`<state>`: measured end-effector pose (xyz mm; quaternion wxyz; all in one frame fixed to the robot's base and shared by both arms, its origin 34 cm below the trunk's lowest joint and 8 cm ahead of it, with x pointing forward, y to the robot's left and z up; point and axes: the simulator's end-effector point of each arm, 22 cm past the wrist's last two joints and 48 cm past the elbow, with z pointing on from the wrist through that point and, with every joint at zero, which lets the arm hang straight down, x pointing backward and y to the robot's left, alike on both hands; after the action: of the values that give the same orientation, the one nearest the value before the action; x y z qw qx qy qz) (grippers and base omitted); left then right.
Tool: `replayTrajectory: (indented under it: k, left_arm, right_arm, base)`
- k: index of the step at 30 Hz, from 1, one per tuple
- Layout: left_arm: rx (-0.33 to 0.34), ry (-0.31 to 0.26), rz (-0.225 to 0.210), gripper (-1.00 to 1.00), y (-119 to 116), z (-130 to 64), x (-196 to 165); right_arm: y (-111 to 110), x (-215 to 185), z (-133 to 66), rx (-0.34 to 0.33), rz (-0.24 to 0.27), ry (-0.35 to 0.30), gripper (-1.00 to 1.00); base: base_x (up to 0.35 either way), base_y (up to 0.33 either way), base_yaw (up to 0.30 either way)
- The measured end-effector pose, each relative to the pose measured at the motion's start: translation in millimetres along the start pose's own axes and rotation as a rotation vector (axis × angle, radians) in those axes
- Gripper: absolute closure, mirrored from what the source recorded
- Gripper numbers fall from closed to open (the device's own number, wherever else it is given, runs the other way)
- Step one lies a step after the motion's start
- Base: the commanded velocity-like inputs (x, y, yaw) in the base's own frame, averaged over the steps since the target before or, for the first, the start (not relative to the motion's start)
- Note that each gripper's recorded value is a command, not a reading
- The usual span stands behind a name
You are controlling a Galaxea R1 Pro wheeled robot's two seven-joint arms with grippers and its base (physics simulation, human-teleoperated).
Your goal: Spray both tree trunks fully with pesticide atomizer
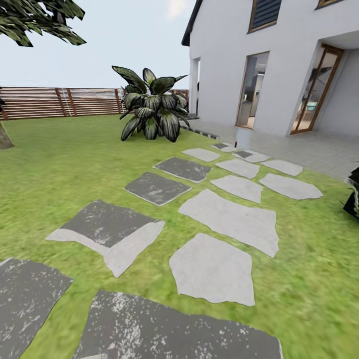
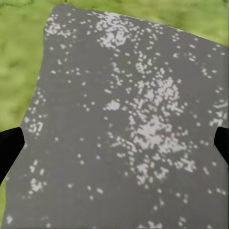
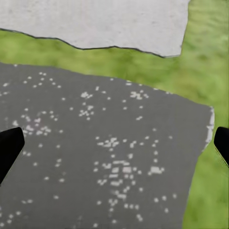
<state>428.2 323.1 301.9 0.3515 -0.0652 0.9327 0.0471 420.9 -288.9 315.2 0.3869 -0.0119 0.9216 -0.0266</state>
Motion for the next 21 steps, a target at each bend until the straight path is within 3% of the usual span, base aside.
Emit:
replayTrajectory:
  k: [13,21]
  left_arm:
    - [0.0,0.001,0.0,-1.0,0.1,-0.1,0.3]
    - [-0.001,0.001,-0.001,-1.0,0.2,0.0,0.3]
  right_arm:
    - [0.3,0.3,-0.1,-0.001,-0.001,0.001,-1.0]
    - [0.2,0.4,-0.1,-0.001,0.0,0.001,-1.0]
  base:
    - [0.34,-0.101,-0.006]
    - [0.34,-0.107,-0.221]
